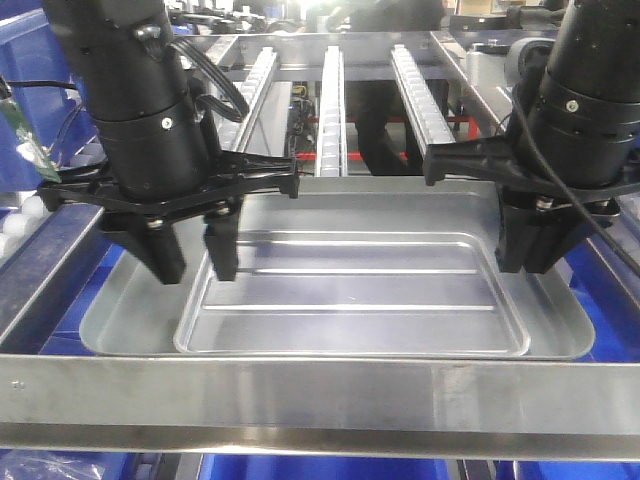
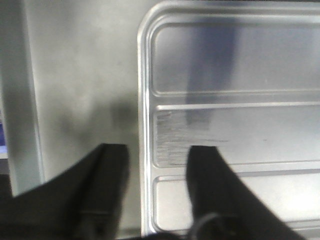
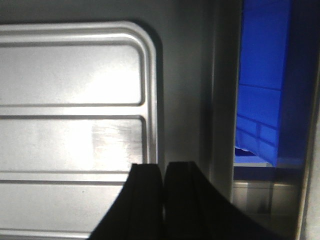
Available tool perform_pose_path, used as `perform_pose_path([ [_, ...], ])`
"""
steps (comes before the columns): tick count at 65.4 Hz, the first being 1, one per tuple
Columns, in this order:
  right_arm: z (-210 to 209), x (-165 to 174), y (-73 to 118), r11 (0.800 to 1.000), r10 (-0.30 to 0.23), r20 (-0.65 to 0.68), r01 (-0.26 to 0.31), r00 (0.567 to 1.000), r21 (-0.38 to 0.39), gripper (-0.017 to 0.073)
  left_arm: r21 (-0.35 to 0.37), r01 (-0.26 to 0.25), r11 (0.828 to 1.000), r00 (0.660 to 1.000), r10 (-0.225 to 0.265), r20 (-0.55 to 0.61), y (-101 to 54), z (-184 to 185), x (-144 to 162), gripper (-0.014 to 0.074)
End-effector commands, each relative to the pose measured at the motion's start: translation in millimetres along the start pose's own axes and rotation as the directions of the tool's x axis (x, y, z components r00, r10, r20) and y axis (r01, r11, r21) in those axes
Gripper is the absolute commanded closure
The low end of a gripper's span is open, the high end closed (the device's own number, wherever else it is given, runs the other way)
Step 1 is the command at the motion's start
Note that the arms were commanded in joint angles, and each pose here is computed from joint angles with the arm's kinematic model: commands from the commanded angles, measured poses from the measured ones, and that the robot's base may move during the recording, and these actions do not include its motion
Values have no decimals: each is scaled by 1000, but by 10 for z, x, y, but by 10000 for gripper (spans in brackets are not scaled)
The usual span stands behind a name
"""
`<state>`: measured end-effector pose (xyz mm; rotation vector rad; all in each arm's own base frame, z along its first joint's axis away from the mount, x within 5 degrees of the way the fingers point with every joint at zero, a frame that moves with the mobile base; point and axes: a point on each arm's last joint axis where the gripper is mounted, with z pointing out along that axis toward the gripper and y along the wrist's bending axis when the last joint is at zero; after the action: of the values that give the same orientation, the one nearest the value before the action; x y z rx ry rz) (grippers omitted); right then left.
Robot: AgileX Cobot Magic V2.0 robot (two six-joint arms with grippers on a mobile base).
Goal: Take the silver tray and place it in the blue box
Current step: 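Lower both grippers down to the tray's side rims, then close both grippers on the tray's opposite side rims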
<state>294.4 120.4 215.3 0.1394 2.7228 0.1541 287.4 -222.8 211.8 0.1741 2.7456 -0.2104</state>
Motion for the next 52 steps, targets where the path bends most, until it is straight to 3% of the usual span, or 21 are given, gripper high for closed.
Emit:
perform_pose_path([
  [1, -174, -134, 48, 999, -21, 101, 26, 995, -43, 244, 48, 0, 999, 997, -4, 78, -54, -232, -105, 307],
  [6, -146, -137, 53, 999, -22, 100, 26, 995, -44, 114, 45, -5, 999, 997, 1, 82, -52, -232, -108, 309],
  [11, -90, -131, 50, 999, -23, 85, 26, 996, -35, 58, 48, -10, 999, 996, 6, 93, -55, -233, -118, 309],
  [27, 16, -121, 55, 999, -26, 63, 28, 998, -25, 59, 20, -41, 999, 993, 39, 110, -28, -224, -138, 309],
  [37, 23, -132, 64, 999, -26, 75, 29, 997, -33, 59, 25, -9, 1000, 994, 6, 105, -16, -175, -144, 309],
  [52, 50, -126, 72, 999, -15, 66, 18, 998, -39, 59, 5, 2, 1000, 999, -2, 52, -18, -11, -103, 309],
])
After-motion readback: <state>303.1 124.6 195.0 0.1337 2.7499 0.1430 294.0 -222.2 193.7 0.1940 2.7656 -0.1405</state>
